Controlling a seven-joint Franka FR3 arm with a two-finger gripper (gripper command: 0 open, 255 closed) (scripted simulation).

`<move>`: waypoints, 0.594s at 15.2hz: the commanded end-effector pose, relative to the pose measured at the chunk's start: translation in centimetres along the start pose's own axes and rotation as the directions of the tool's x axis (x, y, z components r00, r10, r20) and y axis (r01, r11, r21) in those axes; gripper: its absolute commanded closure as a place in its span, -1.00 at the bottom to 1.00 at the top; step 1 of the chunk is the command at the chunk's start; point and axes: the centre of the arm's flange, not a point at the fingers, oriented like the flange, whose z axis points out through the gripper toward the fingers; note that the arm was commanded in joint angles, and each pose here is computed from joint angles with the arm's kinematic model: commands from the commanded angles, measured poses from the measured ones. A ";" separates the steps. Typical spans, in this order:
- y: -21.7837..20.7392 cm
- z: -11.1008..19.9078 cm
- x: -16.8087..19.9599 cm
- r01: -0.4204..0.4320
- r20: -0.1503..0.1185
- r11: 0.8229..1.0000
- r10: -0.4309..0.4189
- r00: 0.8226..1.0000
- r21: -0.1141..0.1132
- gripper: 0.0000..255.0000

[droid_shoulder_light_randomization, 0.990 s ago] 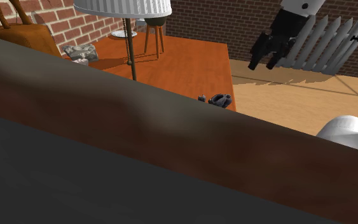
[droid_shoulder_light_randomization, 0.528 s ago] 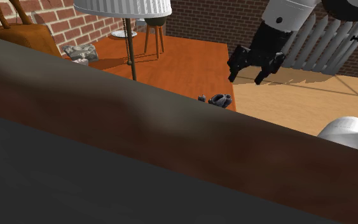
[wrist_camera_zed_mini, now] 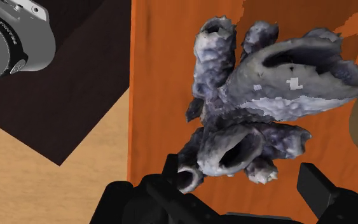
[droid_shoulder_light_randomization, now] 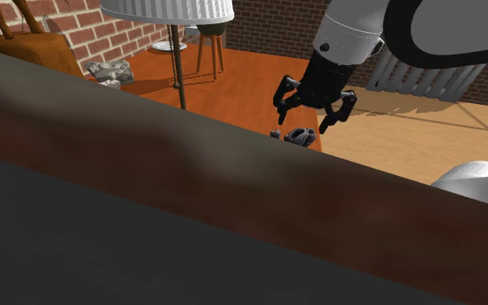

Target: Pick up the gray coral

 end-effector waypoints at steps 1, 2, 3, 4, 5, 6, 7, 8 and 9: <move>-0.1 0.9 -0.2 -0.008 -0.001 1.000 0.008 1.000 -0.001 -1.00; 0.0 1.4 -0.3 -0.008 -0.001 1.000 0.008 1.000 -0.001 -1.00; 0.1 1.9 -0.4 -0.008 -0.001 1.000 0.008 1.000 -0.001 -1.00; 0.1 2.4 -0.4 -0.008 -0.001 1.000 0.008 1.000 -0.001 -1.00; 0.2 3.3 -0.5 -0.008 -0.001 1.000 0.008 1.000 -0.001 -1.00; 0.2 3.3 -0.5 -0.008 -0.001 1.000 0.008 1.000 -0.001 -1.00; 0.2 3.3 -0.5 -0.008 -0.001 1.000 0.008 1.000 -0.001 -1.00; 0.2 3.3 -0.5 -0.008 -0.001 1.000 0.008 1.000 0.000 1.00; 0.2 3.3 -0.5 -0.008 -0.001 1.000 0.008 1.000 0.000 1.00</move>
